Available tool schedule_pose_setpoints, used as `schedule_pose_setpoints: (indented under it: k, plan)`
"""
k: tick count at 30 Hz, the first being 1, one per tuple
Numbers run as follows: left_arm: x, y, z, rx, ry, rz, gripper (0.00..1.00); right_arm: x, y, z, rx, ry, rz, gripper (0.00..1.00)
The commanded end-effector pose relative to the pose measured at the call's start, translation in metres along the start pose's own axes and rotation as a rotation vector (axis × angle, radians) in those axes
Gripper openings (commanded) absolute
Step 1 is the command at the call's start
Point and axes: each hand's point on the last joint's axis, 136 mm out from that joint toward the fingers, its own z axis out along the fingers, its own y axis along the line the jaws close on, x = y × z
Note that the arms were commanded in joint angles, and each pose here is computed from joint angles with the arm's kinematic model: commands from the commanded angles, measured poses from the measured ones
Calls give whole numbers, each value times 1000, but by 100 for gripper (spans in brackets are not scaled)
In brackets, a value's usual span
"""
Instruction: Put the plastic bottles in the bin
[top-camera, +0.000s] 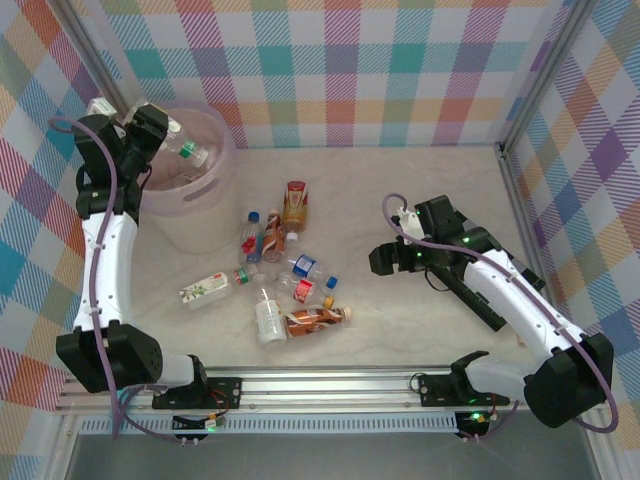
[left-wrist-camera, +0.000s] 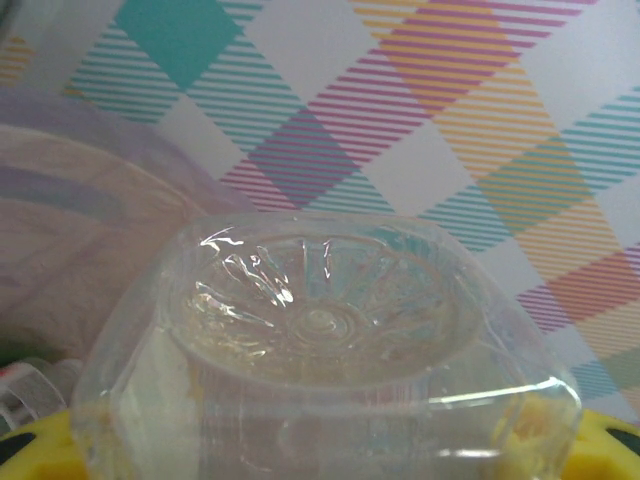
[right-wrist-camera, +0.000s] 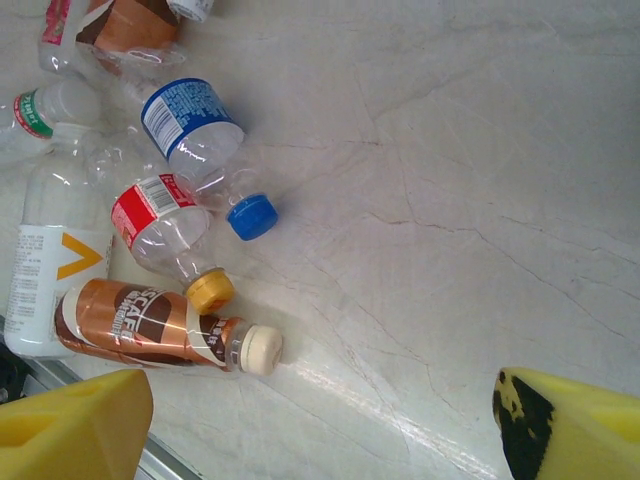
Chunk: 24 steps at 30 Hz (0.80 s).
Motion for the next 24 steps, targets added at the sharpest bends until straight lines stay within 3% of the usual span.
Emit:
schedule_pose_setpoints:
  k: [1, 9, 15, 19, 24]
  plan:
    - [-7, 17, 15, -94, 22, 97, 0, 2, 6, 2, -40, -6, 16, 88]
    - [51, 53, 64, -203, 319, 279, 0, 7, 5, 9, -52, 6, 41, 88]
    - [96, 78, 83, -248, 454, 346, 0, 8, 4, 12, -52, 12, 43, 88]
    - [119, 95, 89, -294, 526, 384, 12, 10, 3, 13, -50, 18, 40, 88]
    - [127, 102, 89, -295, 549, 393, 53, 13, 1, 16, -47, 27, 27, 88]
